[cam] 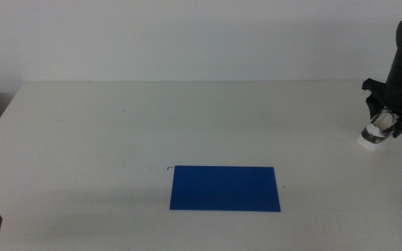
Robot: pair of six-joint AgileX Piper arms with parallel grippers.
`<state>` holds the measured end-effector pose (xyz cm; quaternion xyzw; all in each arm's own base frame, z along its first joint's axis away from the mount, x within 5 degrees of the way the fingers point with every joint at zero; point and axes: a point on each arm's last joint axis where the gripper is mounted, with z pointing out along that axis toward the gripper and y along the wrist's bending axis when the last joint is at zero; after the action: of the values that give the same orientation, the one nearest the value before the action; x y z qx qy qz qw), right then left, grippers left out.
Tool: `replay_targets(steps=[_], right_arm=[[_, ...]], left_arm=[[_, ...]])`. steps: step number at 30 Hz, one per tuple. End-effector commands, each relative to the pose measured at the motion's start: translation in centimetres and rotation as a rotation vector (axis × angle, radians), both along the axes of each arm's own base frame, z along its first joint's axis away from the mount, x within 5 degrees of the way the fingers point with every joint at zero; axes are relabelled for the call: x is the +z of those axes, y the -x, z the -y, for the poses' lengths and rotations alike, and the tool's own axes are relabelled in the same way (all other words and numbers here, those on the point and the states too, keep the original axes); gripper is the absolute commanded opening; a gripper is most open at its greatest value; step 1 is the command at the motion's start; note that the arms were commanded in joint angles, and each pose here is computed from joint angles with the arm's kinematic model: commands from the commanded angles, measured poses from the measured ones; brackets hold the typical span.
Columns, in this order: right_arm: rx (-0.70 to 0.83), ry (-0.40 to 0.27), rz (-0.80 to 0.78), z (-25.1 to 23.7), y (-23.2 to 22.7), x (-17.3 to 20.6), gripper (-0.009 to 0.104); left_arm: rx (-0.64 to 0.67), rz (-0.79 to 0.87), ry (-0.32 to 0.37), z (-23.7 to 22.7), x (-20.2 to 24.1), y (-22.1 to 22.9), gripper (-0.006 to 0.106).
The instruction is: Use one arm to grab the shoe from the table and place it on the mat.
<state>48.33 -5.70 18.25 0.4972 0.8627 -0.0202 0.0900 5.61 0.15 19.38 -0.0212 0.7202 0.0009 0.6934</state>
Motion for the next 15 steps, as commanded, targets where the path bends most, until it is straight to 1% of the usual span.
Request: replay_targets(steps=[1, 3, 5, 7, 10, 15], right_arm=[[0.002, 0.028, 0.053, 0.2, 0.7, 4.7, 0.005], [0.049, 0.069, 0.062, -0.6, 0.7, 5.4, -0.004], [0.083, 0.126, 0.084, -1.9, 0.8, 6.6, -0.004], [0.080, 0.149, 0.118, -3.5, 1.0, 7.9, -0.004], [0.108, 0.137, 0.170, -6.3, 1.6, 9.9, -0.004], [0.189, 0.051, 0.201, -11.2, 3.0, 11.6, -0.004]], left_arm=[[0.000, 0.084, 0.022, 0.0, 0.6, 0.0, 0.094], [0.000, 0.084, 0.022, 0.0, 0.6, 0.0, 0.094], [0.000, 0.084, 0.022, 0.0, 0.6, 0.0, 0.094], [0.000, 0.084, 0.022, 0.0, 0.6, 0.0, 0.094], [0.000, 0.084, 0.022, 0.0, 0.6, 0.0, 0.094], [0.000, 0.084, 0.022, 0.0, 0.6, 0.0, 0.094]])
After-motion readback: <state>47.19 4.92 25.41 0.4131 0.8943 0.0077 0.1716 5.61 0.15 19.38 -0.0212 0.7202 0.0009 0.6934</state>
